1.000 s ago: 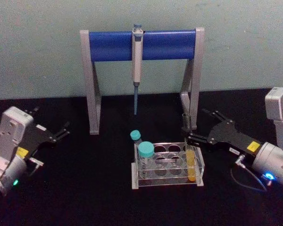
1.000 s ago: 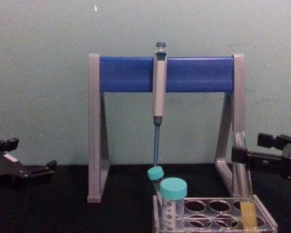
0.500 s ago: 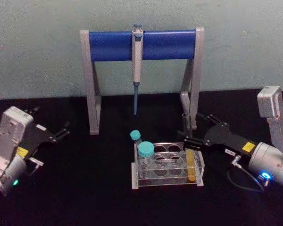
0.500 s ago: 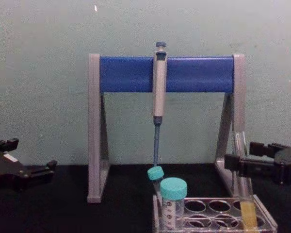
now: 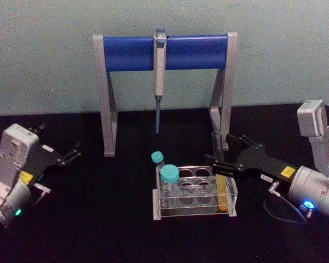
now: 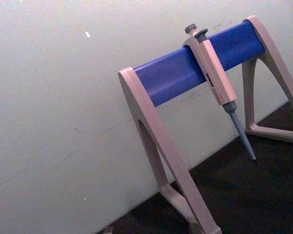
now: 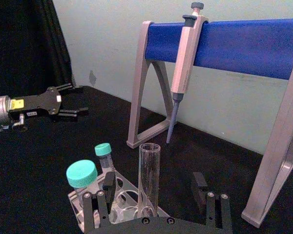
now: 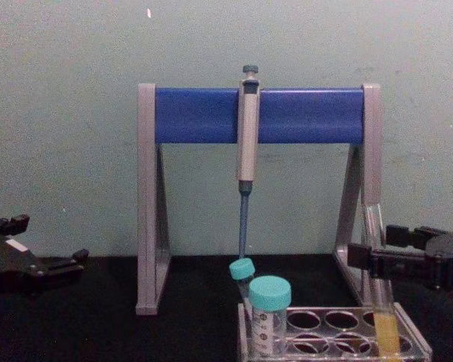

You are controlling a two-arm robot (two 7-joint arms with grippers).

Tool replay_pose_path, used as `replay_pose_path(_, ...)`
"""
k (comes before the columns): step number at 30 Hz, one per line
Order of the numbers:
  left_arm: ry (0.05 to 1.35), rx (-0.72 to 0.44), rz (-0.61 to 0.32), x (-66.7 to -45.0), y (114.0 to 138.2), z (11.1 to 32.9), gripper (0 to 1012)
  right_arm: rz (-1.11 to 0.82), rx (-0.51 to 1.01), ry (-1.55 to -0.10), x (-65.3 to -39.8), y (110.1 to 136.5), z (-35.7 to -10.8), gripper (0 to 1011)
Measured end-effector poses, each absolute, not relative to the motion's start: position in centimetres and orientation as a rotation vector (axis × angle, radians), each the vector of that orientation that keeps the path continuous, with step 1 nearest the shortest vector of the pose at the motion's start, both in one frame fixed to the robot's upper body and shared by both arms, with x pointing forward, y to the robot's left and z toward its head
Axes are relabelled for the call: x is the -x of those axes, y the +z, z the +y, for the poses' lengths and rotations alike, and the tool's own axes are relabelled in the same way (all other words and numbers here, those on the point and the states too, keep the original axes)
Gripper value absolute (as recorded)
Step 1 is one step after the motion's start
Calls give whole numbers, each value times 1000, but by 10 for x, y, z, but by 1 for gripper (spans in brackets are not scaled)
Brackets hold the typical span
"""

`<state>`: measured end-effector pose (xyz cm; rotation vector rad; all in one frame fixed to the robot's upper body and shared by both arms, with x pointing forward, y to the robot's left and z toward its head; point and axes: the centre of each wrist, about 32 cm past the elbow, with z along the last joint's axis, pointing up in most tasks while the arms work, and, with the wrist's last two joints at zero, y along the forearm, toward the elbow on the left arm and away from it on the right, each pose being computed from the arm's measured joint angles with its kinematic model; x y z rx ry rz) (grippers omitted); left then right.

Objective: Pick up the test tube from the test tube rack, shake it, then place it back into the test tube rack.

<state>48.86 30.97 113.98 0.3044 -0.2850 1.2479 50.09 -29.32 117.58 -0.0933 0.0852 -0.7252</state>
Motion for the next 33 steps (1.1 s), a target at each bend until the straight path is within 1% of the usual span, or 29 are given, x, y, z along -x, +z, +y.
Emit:
replay_pose_path(13,1248,-304,-285,-489,1140,310,1001,84,93,-727,-501,1176,-293,995)
replay_pose_path(15,1248,-304,-285,-489,1140,310,1001,84,93,-727,-501,1176,-293,960)
replay_pose_path(16,1248,-304,-285,-489,1140,310,1001,84,93,-727,-501,1176,-293,915)
replay_pose_path(17,1248,-304,-285,-489,1140,310,1001,84,93,-727,-501,1176,-293,915)
replay_pose_path(18,1248,-304,-285,-489,1140,310,1002,84,93,-727,-501,1176,-293,887)
replay_pose_path(19,1248,-305,-285,-489,1140,310,1001,84,93,-728,-501,1176,-293,837)
replay_pose_path(21,1248,-304,-285,-489,1140,310,1001,84,93,-728,-501,1176,-293,809)
replay_pose_path(22,1248,-304,-285,-489,1140,310,1001,84,93,-728,-501,1176,-293,745)
replay_pose_path(25,1248,-304,-285,-489,1140,310,1001,84,93,-728,-501,1176,-293,688)
replay_pose_path(26,1248,-304,-285,-489,1140,310,1001,84,93,-728,-501,1176,-293,647)
replay_pose_path(29,1248,-304,-285,-489,1140,310,1001,83,93,-728,-501,1176,-293,569)
replay_pose_path(31,1248,-304,-285,-489,1140,310,1001,83,93,-728,-501,1176,-293,485)
replay_pose_path(33,1248,-304,-285,-489,1140,310,1001,83,93,-728,-501,1176,-293,444)
